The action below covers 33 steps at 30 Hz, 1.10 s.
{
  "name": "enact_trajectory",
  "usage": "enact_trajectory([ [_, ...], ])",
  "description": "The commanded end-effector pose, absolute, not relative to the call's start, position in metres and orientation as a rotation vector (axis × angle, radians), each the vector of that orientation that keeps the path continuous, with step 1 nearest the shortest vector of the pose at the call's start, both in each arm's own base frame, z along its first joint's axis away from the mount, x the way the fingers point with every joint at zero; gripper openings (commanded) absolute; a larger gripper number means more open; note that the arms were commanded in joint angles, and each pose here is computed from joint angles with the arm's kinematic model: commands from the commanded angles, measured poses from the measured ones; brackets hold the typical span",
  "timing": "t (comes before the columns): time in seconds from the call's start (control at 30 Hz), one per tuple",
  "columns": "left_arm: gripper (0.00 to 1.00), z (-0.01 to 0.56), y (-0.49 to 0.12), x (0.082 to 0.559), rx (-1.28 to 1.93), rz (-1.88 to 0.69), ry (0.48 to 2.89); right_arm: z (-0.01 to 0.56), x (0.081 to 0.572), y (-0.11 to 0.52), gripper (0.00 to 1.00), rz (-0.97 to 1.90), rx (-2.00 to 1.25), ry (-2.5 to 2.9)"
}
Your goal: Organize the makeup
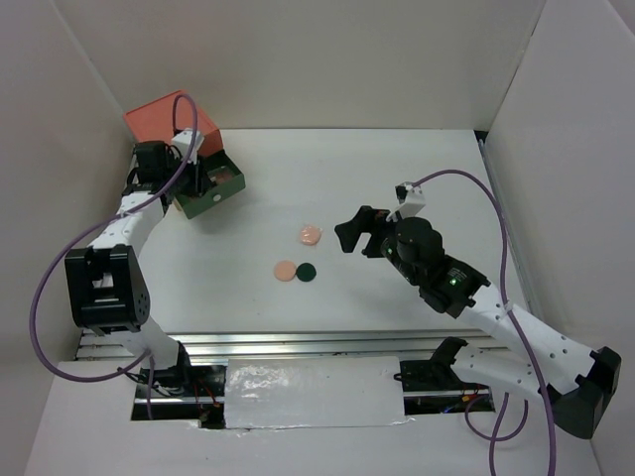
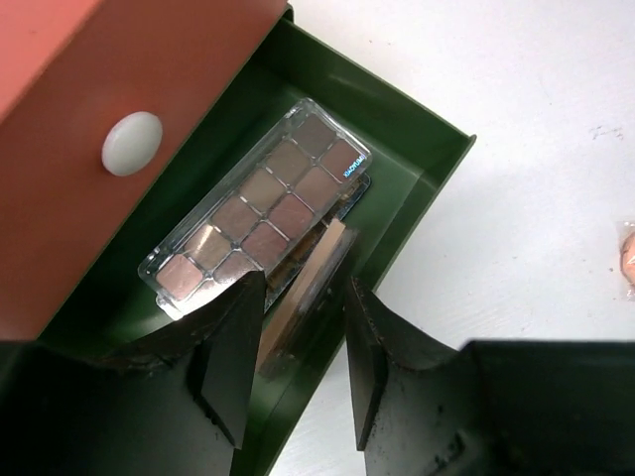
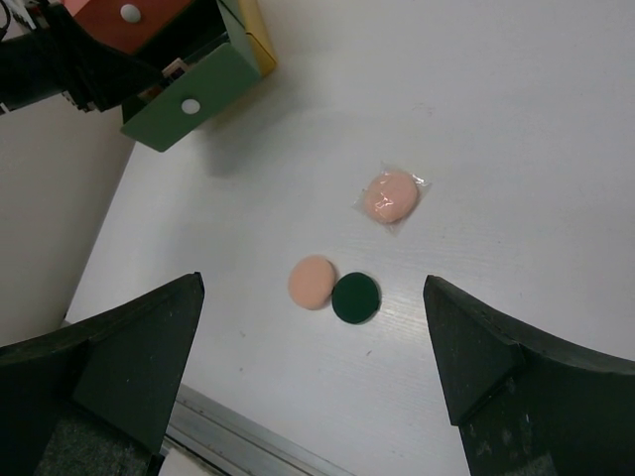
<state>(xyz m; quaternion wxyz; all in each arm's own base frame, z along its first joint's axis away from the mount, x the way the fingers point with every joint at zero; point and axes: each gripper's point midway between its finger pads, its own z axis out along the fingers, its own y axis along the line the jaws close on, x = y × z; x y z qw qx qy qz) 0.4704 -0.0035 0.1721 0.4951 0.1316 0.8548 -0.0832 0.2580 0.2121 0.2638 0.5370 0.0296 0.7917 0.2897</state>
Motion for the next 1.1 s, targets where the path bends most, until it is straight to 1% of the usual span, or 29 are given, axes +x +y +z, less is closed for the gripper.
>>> enact_trajectory([
  [0.0, 0.51, 0.197, -0.003, 0.484, 0.303, -0.248, 1.978, 0.276, 0.263, 0.216, 1.00, 0.709, 0.065, 1.835],
  [0.1, 0.52, 0.195, -0.002, 0.485, 0.286, -0.261, 1.985, 0.275, 0.264, 0.217, 1.00, 0.707, 0.065, 1.838],
  [0.33, 0.50, 0.190, 0.002, 0.487, 0.272, -0.251, 1.997, 0.274, 0.265, 0.216, 1.00, 0.701, 0.066, 1.838],
  [0.53, 0.56, 0.191, 0.002, 0.484, 0.265, -0.253, 1.997, 0.273, 0.265, 0.217, 1.00, 0.701, 0.064, 1.838],
  [0.73, 0.67, 0.253, -0.018, 0.471, 0.289, -0.301, 1.832, 0.270, 0.266, 0.220, 1.00, 0.703, 0.054, 1.847],
  [0.8, 0.72, 0.272, -0.023, 0.466, 0.286, -0.264, 1.793, 0.269, 0.267, 0.222, 1.00, 0.702, 0.051, 1.854],
  [0.87, 0.72, 0.278, -0.045, 0.463, 0.351, -0.251, 1.784, 0.267, 0.268, 0.222, 1.00, 0.696, 0.052, 1.859],
  [0.93, 0.58, 0.260, -0.071, 0.459, 0.421, -0.212, 1.856, 0.268, 0.268, 0.220, 1.00, 0.685, 0.057, 1.856],
  [0.97, 0.37, 0.250, -0.078, 0.458, 0.480, -0.168, 1.880, 0.267, 0.269, 0.219, 1.00, 0.676, 0.057, 1.855],
  [1.0, 0.25, 0.231, -0.090, 0.456, 0.516, -0.123, 1.945, 0.267, 0.270, 0.215, 1.00, 0.657, 0.071, 1.848],
  [1.07, 0.06, 0.210, -0.099, 0.456, 0.586, -0.075, 2.001, 0.267, 0.271, 0.211, 1.00, 0.640, 0.080, 1.839],
])
